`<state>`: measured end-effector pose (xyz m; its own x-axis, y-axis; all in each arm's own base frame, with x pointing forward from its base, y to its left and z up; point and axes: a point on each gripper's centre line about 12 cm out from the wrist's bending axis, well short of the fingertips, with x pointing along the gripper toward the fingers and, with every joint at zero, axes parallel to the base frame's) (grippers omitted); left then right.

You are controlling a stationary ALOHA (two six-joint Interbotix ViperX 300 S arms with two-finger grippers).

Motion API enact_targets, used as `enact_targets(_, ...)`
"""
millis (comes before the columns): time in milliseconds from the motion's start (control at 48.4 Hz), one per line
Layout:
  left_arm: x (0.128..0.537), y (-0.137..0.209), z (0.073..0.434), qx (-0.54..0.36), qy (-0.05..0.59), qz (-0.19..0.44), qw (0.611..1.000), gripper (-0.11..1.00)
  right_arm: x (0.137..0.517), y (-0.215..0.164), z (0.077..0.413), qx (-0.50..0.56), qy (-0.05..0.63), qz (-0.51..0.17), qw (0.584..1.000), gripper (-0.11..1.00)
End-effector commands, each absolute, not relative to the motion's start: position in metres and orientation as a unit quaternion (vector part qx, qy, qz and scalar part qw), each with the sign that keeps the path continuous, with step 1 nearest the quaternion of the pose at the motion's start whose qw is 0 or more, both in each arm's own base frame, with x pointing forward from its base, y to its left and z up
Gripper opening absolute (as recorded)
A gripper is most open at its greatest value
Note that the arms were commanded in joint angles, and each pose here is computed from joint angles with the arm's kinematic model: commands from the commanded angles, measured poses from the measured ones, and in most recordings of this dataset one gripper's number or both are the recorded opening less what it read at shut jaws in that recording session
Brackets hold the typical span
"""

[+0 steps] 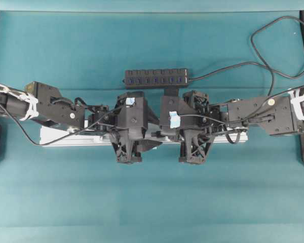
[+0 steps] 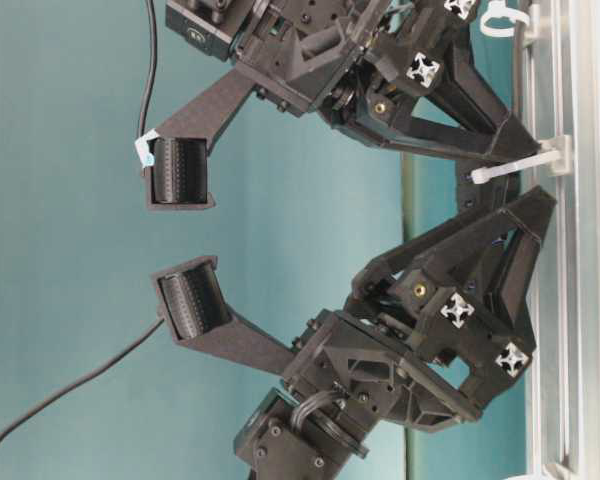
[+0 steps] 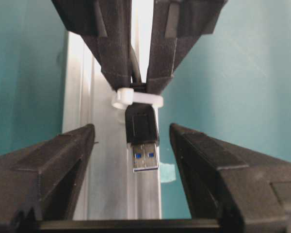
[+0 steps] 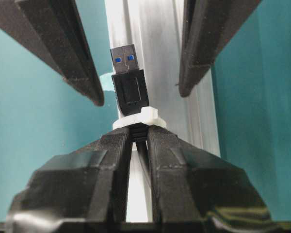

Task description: Pass the USB cable through three rings with both arms.

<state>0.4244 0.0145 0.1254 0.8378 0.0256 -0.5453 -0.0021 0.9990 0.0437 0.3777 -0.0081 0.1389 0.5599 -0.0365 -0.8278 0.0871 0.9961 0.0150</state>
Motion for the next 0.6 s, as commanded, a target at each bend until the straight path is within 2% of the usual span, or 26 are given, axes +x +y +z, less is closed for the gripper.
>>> enact_targets(0, 0.4291, 0.0139, 0.1328, 0.022, 0.271, 0.006, 0.962, 0.75, 0.3812, -0.0057, 0.1461, 0.032, 0.456, -0.034, 0.889, -0.07)
enact_targets(103, 0.4297, 0.0133, 0.1333, 0.022, 0.272, 0.006, 0.962, 0.71, 0.3812, -0.0062, 0.1467, 0.032, 0.455, -0.035, 0.889, -0.07)
enact_targets(165, 0.4306, 0.0126, 0.1329, 0.023, 0.272, 0.005, 0.962, 0.65, 0.3812, -0.0057, 0.1467, 0.032, 0.456, -0.034, 0.889, -0.07)
enact_targets(392, 0.4328, 0.0114, 0.1348, 0.029, 0.268, 0.002, 0.963, 0.22, 0.3813, -0.0062, 0.1468, 0.031, 0.455, -0.034, 0.889, -0.07)
enact_targets(578, 0.4321, 0.0114, 0.1339, 0.029, 0.271, 0.002, 0.962, 0.22, 0.3821, -0.0056, 0.1473, 0.032, 0.451, -0.033, 0.891, -0.07)
